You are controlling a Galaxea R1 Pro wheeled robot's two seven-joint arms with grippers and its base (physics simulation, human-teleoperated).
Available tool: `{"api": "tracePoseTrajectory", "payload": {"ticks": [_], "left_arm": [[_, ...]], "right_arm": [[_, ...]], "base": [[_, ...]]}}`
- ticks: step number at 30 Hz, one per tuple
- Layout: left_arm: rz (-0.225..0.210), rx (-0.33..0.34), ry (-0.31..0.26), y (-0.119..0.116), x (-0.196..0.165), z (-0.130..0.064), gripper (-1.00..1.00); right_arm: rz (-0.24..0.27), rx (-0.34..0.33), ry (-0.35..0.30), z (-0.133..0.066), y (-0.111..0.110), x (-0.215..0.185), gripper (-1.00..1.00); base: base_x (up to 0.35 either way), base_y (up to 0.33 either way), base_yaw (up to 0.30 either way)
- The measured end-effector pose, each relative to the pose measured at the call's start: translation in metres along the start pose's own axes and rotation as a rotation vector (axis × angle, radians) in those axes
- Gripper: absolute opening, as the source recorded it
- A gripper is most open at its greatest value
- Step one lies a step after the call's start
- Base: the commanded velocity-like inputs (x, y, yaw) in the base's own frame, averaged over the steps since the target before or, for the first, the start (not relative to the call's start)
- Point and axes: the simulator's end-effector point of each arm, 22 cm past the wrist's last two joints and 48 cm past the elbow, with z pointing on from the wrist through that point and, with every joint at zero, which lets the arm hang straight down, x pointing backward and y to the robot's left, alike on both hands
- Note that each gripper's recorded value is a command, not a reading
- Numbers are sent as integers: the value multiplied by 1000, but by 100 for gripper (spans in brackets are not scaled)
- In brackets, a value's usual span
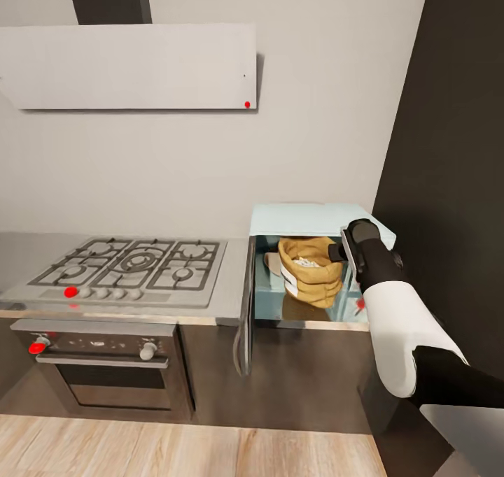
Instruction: In the kitchen, take the popcorn bag from the countertop, put it into the microwave, and heat it until the popcorn is cooked so the cooked popcorn ends up inside the bag.
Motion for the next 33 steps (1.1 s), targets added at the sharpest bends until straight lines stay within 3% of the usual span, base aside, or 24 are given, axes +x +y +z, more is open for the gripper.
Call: {"api": "tracePoseTrajectory", "payload": {"ticks": [8,33], "left_arm": [[-1,0,0,0,0,0,100],[-1,0,0,0,0,0,100]], "right_arm": [[0,-1,1,0,1,0,-100],[6,-22,15,3,5,5,-100]], "base": [[217,0,0],[47,0,0]]}}
